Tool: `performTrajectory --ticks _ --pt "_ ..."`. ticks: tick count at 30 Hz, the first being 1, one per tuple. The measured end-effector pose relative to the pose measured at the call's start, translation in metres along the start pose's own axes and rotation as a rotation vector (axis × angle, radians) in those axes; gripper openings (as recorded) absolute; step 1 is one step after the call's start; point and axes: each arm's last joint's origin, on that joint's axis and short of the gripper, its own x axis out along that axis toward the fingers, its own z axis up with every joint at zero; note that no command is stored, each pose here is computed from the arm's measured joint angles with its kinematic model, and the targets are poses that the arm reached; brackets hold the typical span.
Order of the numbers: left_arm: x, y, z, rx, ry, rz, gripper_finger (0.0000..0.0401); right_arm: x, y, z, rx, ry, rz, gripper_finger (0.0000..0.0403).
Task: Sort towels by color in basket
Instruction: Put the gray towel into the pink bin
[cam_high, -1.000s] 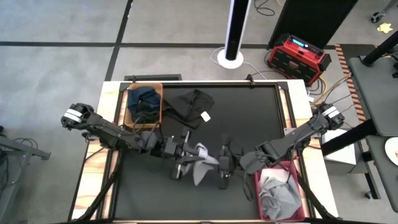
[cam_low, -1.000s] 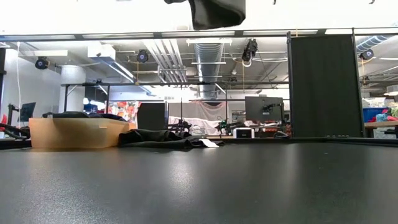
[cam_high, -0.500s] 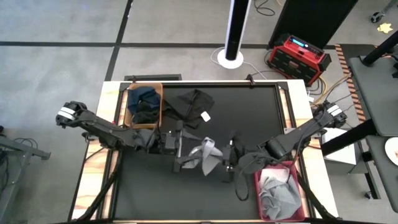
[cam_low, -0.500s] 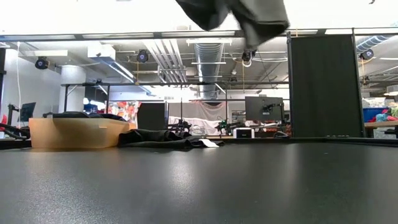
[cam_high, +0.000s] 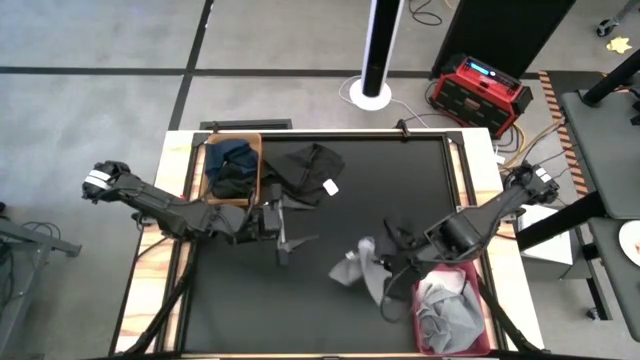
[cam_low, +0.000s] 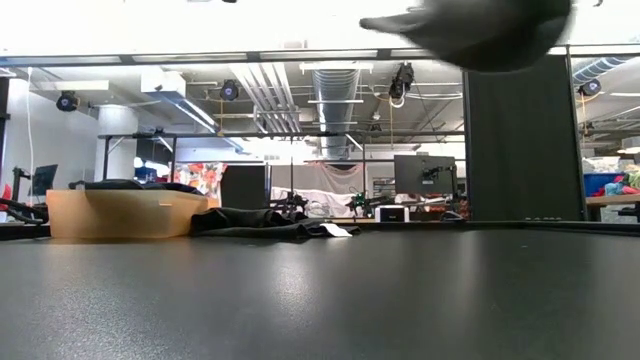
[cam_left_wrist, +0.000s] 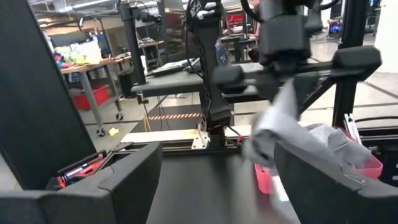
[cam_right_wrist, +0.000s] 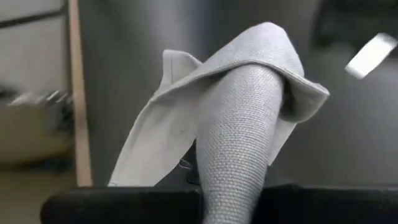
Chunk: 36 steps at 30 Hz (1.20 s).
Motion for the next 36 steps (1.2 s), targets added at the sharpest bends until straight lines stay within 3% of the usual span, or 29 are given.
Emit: performTrajectory --ticks 6,9,11,16,19,27,36 --pt "0.001 -0.001 -0.001 0.008 0.005 0.002 0.0288 -0.007 0.011 -0.017 0.058 0.239 0.172 0.0013" --pt "0.002 -0.001 -0.002 0.012 0.010 0.001 0.0287 -0.012 0.016 -0.031 0.037 0.348 0.190 0.0013" --pt "0.002 -0.001 -0.003 0.013 0.012 0.001 0.0287 -0.017 0.016 -0.043 0.040 0.429 0.124 0.0013" --pt "0.002 -0.001 -0.004 0.019 0.024 0.000 0.0287 -0.028 0.007 -0.074 0.179 0.635 -0.182 0.0013" --pt "0.002 -0.001 -0.005 0.026 0.036 -0.001 0.0287 -0.028 0.012 -0.084 0.240 0.645 -0.178 0.0013" --pt "0.001 0.000 -0.006 0.028 0.043 0.039 0.0287 -0.020 0.017 -0.106 0.405 0.735 -0.309 0.0013" --pt "0.001 0.000 -0.007 0.031 0.049 0.039 0.0287 0.021 0.025 -0.124 0.290 0.722 -0.330 0.0012"
